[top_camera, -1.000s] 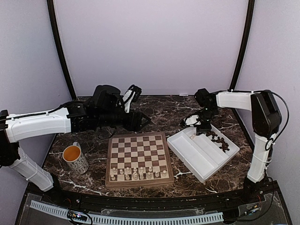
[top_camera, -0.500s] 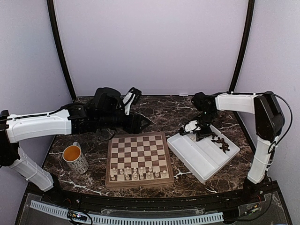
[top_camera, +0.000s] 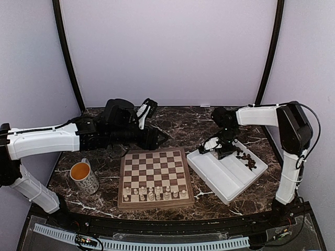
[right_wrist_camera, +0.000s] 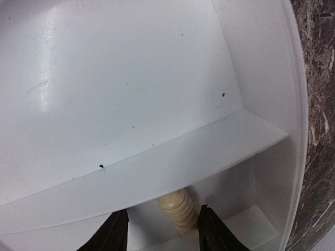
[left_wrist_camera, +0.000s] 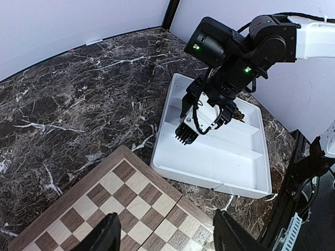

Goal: Set up the chess pieces on the board
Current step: Pick up the chess pile from the storage box.

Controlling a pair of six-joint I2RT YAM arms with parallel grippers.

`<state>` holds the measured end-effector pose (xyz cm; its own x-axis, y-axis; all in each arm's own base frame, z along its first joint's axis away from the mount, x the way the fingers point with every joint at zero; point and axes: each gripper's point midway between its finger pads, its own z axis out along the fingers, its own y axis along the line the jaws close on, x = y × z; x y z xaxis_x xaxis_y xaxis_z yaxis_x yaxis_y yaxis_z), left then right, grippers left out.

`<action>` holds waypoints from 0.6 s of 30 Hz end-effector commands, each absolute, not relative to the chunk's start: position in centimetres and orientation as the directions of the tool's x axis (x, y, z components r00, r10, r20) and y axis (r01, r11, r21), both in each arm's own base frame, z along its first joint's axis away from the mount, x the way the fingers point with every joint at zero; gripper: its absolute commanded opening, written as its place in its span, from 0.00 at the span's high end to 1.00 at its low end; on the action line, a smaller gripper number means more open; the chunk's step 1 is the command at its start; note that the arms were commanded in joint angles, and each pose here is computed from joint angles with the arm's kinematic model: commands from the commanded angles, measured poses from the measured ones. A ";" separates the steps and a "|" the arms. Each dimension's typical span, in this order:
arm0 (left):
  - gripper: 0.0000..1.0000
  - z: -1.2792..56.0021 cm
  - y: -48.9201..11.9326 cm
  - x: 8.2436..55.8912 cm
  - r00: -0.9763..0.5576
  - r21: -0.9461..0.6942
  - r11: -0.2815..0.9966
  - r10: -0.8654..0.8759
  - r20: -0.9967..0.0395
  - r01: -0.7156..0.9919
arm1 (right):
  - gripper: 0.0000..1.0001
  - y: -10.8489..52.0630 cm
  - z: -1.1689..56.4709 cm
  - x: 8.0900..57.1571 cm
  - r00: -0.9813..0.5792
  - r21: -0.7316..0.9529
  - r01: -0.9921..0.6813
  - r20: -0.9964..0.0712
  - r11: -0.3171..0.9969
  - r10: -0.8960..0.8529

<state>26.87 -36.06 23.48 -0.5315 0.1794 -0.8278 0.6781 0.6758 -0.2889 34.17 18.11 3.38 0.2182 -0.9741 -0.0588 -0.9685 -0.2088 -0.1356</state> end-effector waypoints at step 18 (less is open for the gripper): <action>0.38 24.5 -37.0 26.7 -0.508 -0.311 0.630 0.157 -0.847 0.712 | 0.86 14.9 2.5 34.8 0.038 -0.084 -0.996 -0.018 -0.036 -0.999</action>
<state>26.66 -36.34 23.78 -0.5244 0.1658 -0.8352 0.6904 0.6569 -0.3031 35.00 15.49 2.47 0.1063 -0.9940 -0.0256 -0.9892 -0.1031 -0.1045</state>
